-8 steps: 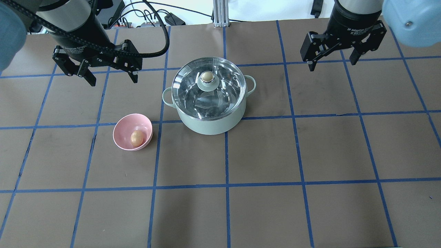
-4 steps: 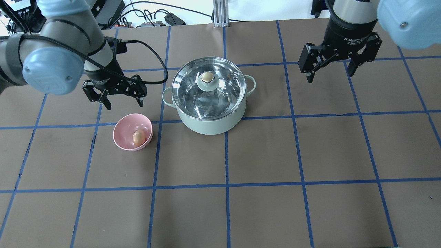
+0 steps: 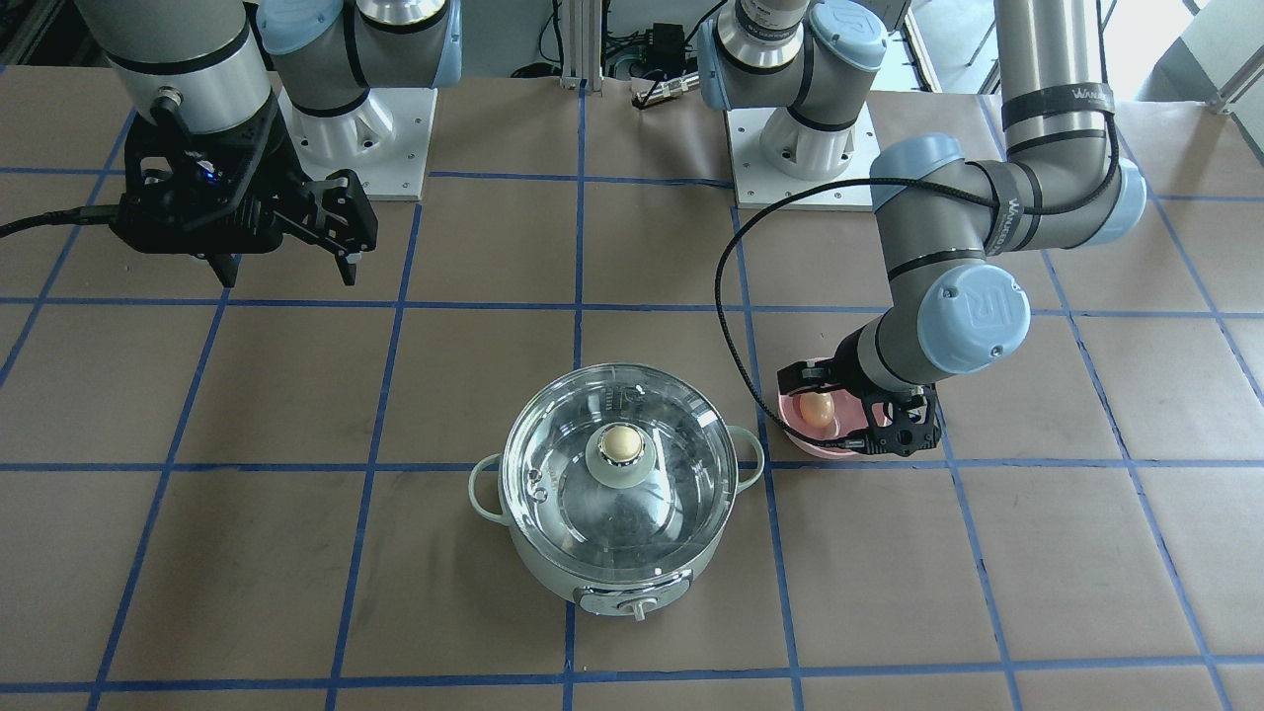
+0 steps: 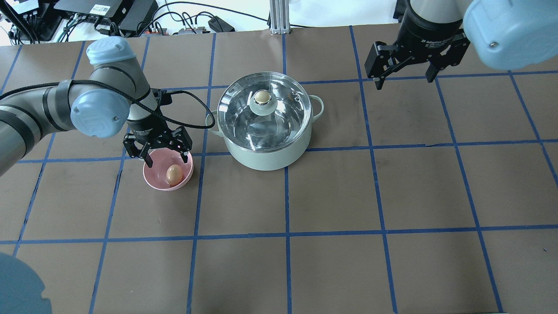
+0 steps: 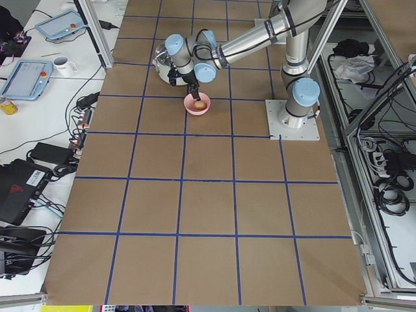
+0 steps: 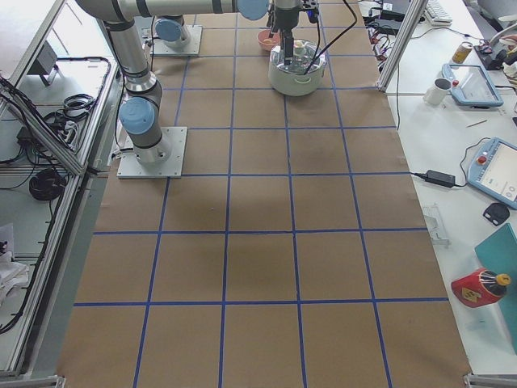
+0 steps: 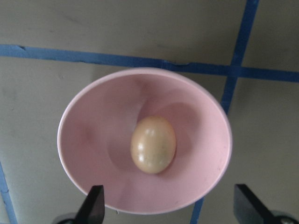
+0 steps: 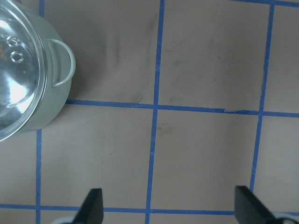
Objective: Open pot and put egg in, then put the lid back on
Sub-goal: 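Grasp the brown egg with the left gripper while the right gripper grasps the lid knob, then lift the egg with the left gripper while the right gripper lifts the lid, then move the egg over the open pot and lower it inside with the left gripper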
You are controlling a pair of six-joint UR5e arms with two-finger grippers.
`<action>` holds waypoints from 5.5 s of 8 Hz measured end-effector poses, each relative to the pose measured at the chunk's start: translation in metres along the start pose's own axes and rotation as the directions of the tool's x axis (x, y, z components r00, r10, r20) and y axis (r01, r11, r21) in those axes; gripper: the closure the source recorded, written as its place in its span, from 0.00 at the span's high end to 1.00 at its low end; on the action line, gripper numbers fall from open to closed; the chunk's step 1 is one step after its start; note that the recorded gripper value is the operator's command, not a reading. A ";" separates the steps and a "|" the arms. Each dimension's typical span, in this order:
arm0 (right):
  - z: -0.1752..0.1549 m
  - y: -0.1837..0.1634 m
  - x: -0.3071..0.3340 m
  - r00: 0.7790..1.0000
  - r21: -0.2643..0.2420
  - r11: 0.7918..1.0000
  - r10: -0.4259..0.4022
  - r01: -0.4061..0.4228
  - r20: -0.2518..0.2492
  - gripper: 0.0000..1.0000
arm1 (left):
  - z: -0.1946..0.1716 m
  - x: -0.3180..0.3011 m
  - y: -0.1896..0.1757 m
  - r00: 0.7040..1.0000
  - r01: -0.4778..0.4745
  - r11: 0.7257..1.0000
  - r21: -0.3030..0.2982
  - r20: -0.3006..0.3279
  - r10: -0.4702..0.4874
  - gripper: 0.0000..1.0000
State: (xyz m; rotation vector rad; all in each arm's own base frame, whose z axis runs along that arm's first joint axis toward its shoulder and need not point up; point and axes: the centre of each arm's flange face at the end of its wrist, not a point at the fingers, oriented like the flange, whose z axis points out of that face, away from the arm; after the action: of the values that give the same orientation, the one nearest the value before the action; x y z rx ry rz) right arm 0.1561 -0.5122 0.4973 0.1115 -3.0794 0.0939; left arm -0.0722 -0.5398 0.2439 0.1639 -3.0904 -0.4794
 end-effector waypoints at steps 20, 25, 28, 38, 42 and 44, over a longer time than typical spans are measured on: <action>0.144 -0.073 -0.262 0.993 0.090 0.993 0.064 -0.073 0.097 0.36 | 0.049 -0.005 -0.032 1.000 -0.013 0.999 -0.047 -0.004 0.013 0.17; 0.137 -0.071 -0.260 0.995 0.097 0.995 0.022 -0.032 0.100 0.00 | -0.034 -0.001 -0.008 1.000 -0.031 0.995 0.091 -0.001 0.032 0.14; 0.110 -0.070 -0.245 0.994 0.130 0.991 0.004 -0.019 0.112 0.00 | -0.108 0.011 0.027 0.998 -0.048 0.974 0.219 -0.023 0.055 0.08; 0.009 -0.036 0.037 0.999 0.019 0.999 -0.032 0.031 0.033 0.00 | -0.103 0.206 0.001 0.983 0.108 0.927 0.358 -0.178 -0.046 0.00; 0.015 -0.031 0.042 0.998 0.012 0.998 -0.055 0.055 0.022 0.00 | -0.043 0.222 -0.034 0.976 0.166 0.942 0.291 -0.183 -0.116 0.00; 0.014 -0.029 0.042 0.999 0.013 0.999 -0.043 0.043 0.021 0.00 | -0.021 0.227 -0.043 0.971 0.186 0.951 0.247 -0.196 -0.139 0.00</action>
State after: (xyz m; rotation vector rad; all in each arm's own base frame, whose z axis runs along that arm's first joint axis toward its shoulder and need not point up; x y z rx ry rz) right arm 0.1154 -0.5452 0.4879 0.1802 -3.0964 0.1112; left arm -0.2933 -0.6102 0.2494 0.4423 -2.9634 -0.0449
